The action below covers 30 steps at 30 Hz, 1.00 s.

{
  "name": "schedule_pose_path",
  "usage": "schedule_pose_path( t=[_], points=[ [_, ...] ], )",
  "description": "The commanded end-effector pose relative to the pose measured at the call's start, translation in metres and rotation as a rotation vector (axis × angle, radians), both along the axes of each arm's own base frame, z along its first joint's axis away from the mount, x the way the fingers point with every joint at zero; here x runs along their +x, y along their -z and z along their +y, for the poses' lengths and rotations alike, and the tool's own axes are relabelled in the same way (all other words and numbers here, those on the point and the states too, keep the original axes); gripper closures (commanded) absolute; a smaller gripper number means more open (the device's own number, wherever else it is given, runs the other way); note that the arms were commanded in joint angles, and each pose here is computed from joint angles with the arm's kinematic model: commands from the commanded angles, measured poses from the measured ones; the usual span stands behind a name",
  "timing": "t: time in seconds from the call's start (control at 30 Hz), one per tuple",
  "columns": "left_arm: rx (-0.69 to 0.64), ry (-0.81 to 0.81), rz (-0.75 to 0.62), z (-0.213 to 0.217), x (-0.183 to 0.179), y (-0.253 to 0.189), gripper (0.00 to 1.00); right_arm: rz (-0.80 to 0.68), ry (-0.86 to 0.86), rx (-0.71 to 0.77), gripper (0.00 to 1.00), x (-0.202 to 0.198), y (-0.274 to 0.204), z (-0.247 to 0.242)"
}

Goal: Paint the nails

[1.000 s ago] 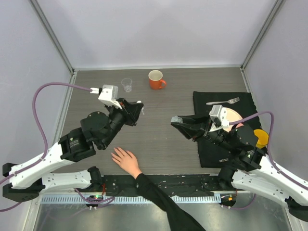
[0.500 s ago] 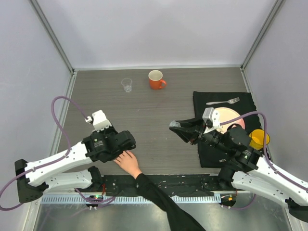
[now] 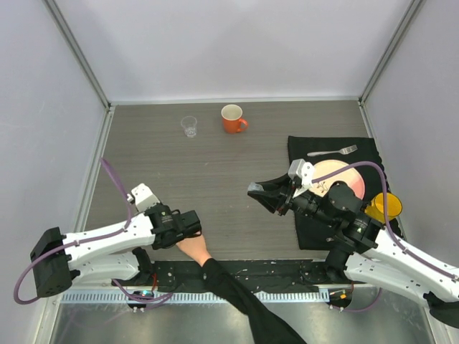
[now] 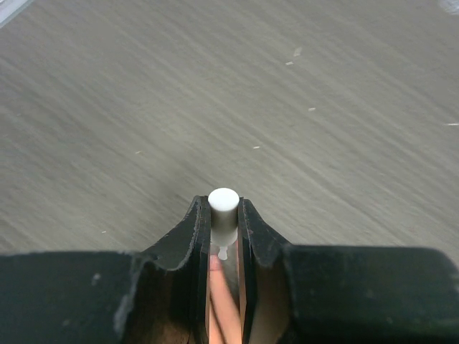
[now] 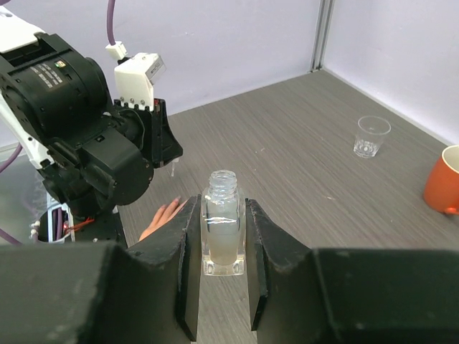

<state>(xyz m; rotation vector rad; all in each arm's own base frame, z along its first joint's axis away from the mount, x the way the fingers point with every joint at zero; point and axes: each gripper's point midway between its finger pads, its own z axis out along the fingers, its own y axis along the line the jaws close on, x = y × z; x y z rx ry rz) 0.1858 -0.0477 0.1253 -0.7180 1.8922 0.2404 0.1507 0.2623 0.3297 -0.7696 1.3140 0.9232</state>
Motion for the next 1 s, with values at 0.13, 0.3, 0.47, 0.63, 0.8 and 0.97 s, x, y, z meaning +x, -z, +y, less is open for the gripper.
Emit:
schedule_pose_path(
  t=[0.13, 0.3, 0.47, 0.63, 0.8, 0.97],
  points=[
    [-0.091, -0.116, -0.020, 0.013, 0.002, 0.031, 1.00, -0.023, 0.006, 0.025, 0.99, 0.001, -0.009, 0.000],
    [-0.122, -0.123, -0.006, 0.008, 0.009, 0.041, 1.00, -0.023, 0.011, 0.016, 0.99, 0.002, -0.007, 0.000],
    [-0.097, -0.128, 0.030, 0.004, 0.010, 0.048, 1.00, -0.020, 0.009, 0.011, 0.99, 0.003, -0.003, 0.001],
    [-0.082, -0.133, 0.058, -0.001, 0.012, 0.055, 1.00, -0.018, 0.009, 0.010, 0.99, 0.004, -0.001, 0.002],
    [-0.077, -0.133, 0.069, 0.000, 0.010, 0.059, 1.00, -0.019, 0.009, 0.008, 0.99, 0.004, -0.001, 0.002],
    [-0.086, -0.136, 0.079, 0.000, 0.008, 0.064, 1.00, -0.017, 0.011, 0.009, 0.99, 0.004, 0.000, 0.002]
  ],
)
